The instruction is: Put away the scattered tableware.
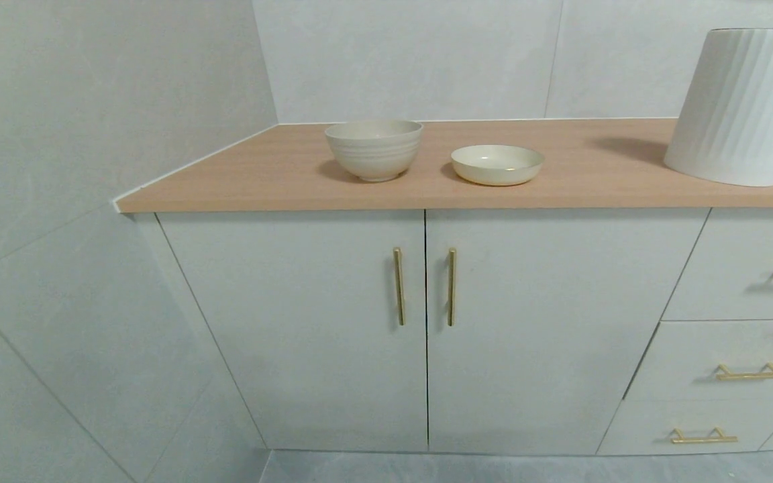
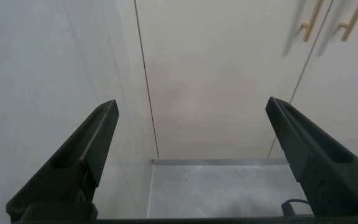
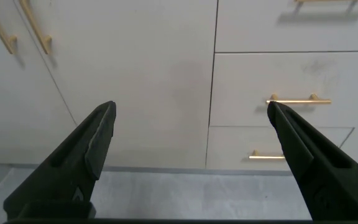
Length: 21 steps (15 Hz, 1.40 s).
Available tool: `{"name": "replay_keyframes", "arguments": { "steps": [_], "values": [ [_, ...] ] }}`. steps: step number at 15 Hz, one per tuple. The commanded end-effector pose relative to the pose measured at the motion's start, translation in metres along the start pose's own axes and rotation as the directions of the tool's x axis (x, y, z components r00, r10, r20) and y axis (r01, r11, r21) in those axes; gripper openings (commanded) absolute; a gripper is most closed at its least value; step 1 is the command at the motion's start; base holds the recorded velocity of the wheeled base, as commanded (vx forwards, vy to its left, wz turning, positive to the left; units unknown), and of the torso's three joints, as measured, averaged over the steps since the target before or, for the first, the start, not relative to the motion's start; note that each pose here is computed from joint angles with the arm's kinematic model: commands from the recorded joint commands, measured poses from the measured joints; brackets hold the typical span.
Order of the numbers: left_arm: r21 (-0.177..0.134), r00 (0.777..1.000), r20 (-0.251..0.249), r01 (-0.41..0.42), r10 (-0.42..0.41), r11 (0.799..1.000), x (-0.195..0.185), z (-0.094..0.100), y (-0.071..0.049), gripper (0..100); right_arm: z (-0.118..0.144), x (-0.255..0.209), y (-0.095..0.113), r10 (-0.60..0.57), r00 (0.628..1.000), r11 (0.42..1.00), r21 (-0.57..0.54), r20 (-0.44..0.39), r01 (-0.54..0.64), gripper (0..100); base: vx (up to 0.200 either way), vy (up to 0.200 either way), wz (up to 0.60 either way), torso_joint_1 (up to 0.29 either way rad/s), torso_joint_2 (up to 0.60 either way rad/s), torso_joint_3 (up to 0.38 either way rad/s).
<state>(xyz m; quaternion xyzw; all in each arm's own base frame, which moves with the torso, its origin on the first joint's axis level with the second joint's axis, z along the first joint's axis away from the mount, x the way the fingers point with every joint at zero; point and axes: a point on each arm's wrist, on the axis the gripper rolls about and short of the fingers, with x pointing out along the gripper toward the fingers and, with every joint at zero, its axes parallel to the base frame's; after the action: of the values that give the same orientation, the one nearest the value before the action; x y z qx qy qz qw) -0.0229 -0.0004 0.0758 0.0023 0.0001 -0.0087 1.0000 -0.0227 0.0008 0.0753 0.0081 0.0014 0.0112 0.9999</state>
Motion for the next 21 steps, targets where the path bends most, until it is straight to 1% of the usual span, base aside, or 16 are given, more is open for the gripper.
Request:
{"name": "replay_keyframes", "arguments": {
  "steps": [1, 9, 10, 11, 12, 13, 14, 15, 16, 17, 19, 21],
  "values": [
    [0.000, 1.000, 0.000, 0.001, -0.001, 1.000, 0.000, 0.000, 0.000, 100, 0.000, 0.000, 0.000, 0.001, 1.000, 1.000, 0.001, -0.001, -0.001, 100, 0.000, 0.000, 0.00, 0.000, 0.00, 0.000],
    [0.001, 1.000, 0.000, 0.001, -0.001, 1.000, 0.000, 0.000, 0.000, 100, 0.001, 0.000, 0.000, 0.008, 1.000, 1.000, -0.013, 0.005, -0.008, 100, 0.000, 0.000, 0.00, 0.000, 0.00, 0.000],
    [0.001, 1.000, 0.000, -0.001, 0.001, 1.000, 0.000, 0.000, 0.000, 100, 0.029, -0.008, 0.001, 0.047, 0.993, 0.999, 0.013, 0.106, -0.049, 100, 0.000, 0.000, 0.00, 0.000, 0.00, 0.000],
    [0.001, 1.000, 0.000, 0.001, -0.001, 1.000, 0.000, 0.000, 0.000, 100, 0.040, -0.010, 0.002, 0.085, 0.990, 0.995, 0.043, 0.111, -0.091, 100, 0.000, 0.000, 0.00, 0.000, 0.00, 0.000],
    [0.001, 1.000, 0.000, 0.001, -0.001, 1.000, 0.000, 0.000, 0.000, 100, 0.046, -0.003, 0.004, 0.187, 0.982, 0.981, 0.053, 0.024, -0.188, 100, 0.000, 0.000, 0.00, 0.000, 0.00, 0.000],
    [0.001, 1.000, 0.000, 0.001, -0.001, 1.000, 0.000, 0.000, 0.000, 100, 0.049, 0.005, 0.005, 0.293, 0.955, 0.955, 0.070, -0.048, -0.289, 100, 0.000, 0.000, 0.00, 0.000, 0.00, 0.000],
    [0.001, 1.000, 0.000, 0.001, -0.001, 1.000, 0.000, 0.000, 0.000, 100, 0.054, 0.017, 0.008, 0.401, 0.906, 0.915, 0.111, -0.134, -0.388, 100, 0.000, 0.000, 0.00, 0.000, 0.00, 0.000],
    [0.001, 1.000, 0.000, 0.001, -0.001, 1.000, 0.000, 0.000, 0.000, 100, 0.061, 0.031, 0.009, 0.440, 0.872, 0.897, 0.152, -0.212, -0.416, 100, 0.000, 0.000, 0.00, 0.000, 0.00, 0.000],
    [0.000, 1.000, 0.002, 0.001, -0.001, 1.000, 0.000, 0.000, 0.000, 100, 0.071, 0.047, 0.010, 0.451, 0.850, 0.892, 0.178, -0.271, -0.416, 100, 0.000, 0.000, 0.00, 0.000, 0.00, 0.000],
    [0.001, 1.000, 0.000, -0.001, 0.001, 1.000, 0.000, 0.000, 0.000, 100, 0.082, 0.062, 0.013, 0.475, 0.822, 0.880, 0.197, -0.316, -0.433, 100, 0.000, 0.000, 0.00, 0.000, 0.00, 0.000],
    [0.001, 1.000, 0.000, 0.001, -0.001, 1.000, 0.000, 0.000, 0.000, 100, 0.104, 0.100, 0.025, 0.553, 0.736, 0.833, 0.233, -0.391, -0.503, 100, 0.000, 0.000, 0.00, 0.000, 0.00, 0.000],
    [0.001, 1.000, 0.000, 0.001, -0.001, 1.000, 0.000, 0.000, 0.000, 100, 0.114, 0.137, 0.044, 0.614, 0.672, 0.786, 0.245, -0.415, -0.567, 100, 0.000, 0.000, 0.00, 0.000, 0.00, 0.000]
  ]
}}
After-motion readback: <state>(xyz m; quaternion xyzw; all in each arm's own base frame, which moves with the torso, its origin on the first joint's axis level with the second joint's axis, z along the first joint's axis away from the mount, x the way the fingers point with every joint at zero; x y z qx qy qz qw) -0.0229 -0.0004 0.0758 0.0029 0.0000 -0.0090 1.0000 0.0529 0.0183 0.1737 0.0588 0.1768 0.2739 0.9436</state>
